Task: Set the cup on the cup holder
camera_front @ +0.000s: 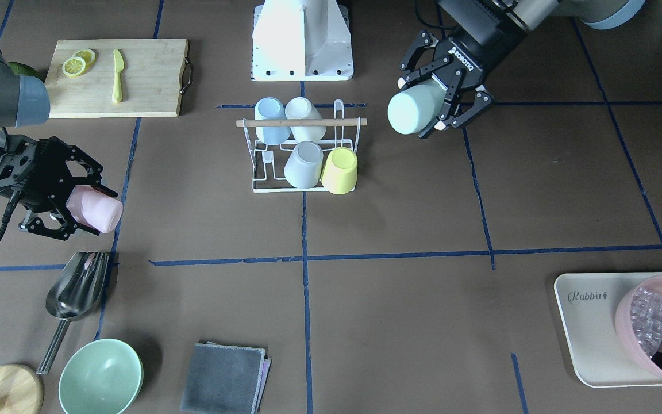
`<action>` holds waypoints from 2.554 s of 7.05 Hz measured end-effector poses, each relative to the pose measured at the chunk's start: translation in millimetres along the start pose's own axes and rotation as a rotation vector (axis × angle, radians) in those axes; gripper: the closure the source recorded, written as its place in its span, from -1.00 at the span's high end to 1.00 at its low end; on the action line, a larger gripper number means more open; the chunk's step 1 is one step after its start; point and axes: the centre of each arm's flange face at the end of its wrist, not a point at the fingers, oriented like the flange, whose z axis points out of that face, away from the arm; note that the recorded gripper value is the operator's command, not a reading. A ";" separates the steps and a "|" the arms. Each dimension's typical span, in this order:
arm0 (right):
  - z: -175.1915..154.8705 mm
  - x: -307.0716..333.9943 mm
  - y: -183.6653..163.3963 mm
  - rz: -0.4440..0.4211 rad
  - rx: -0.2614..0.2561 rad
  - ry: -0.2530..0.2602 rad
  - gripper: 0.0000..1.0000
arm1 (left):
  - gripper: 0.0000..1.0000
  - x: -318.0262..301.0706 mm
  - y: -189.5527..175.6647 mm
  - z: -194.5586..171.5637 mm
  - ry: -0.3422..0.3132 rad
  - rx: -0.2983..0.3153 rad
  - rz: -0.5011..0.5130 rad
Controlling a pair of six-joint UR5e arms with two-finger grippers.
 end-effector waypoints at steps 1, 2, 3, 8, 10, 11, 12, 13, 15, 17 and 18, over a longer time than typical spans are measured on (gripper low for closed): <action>7.0 -11.1 -8.6 -0.003 0.070 0.030 -1.00 | -0.90 27.5 9.2 9.3 0.007 0.109 0.029; 16.2 -26.2 -18.1 -0.001 0.142 0.045 -1.00 | -0.90 55.6 24.8 18.3 0.007 0.219 0.042; 22.4 -40.4 -26.4 0.000 0.210 0.051 -1.00 | -0.90 83.5 48.1 26.1 0.002 0.313 0.033; 50.5 -121.0 -95.3 0.049 0.611 0.027 -1.00 | -0.90 129.6 156.9 62.5 0.050 0.565 -0.064; 54.9 -140.0 -113.2 0.068 0.746 0.037 -1.00 | -0.89 138.8 155.2 71.9 0.054 0.605 -0.034; 61.7 -146.6 -114.4 0.074 0.807 0.044 -1.00 | -0.88 141.0 154.9 78.5 0.054 0.622 -0.014; 74.8 -151.6 -115.7 0.080 0.854 0.048 -1.00 | -0.88 141.3 159.6 89.2 0.052 0.622 -0.003; 90.4 -154.7 -118.0 0.083 0.886 0.047 -1.00 | -0.87 141.4 163.5 99.6 0.049 0.616 0.002; 123.1 -162.3 -124.1 0.082 0.913 0.036 -1.00 | -0.86 142.8 172.6 110.8 0.051 0.602 0.004; 151.6 -185.8 -120.5 0.077 0.910 0.030 -1.00 | -0.86 153.8 186.7 117.5 0.070 0.591 -0.005; 159.8 -194.7 -116.9 0.068 0.902 0.027 -1.00 | -0.86 158.6 191.3 119.1 0.068 0.588 -0.012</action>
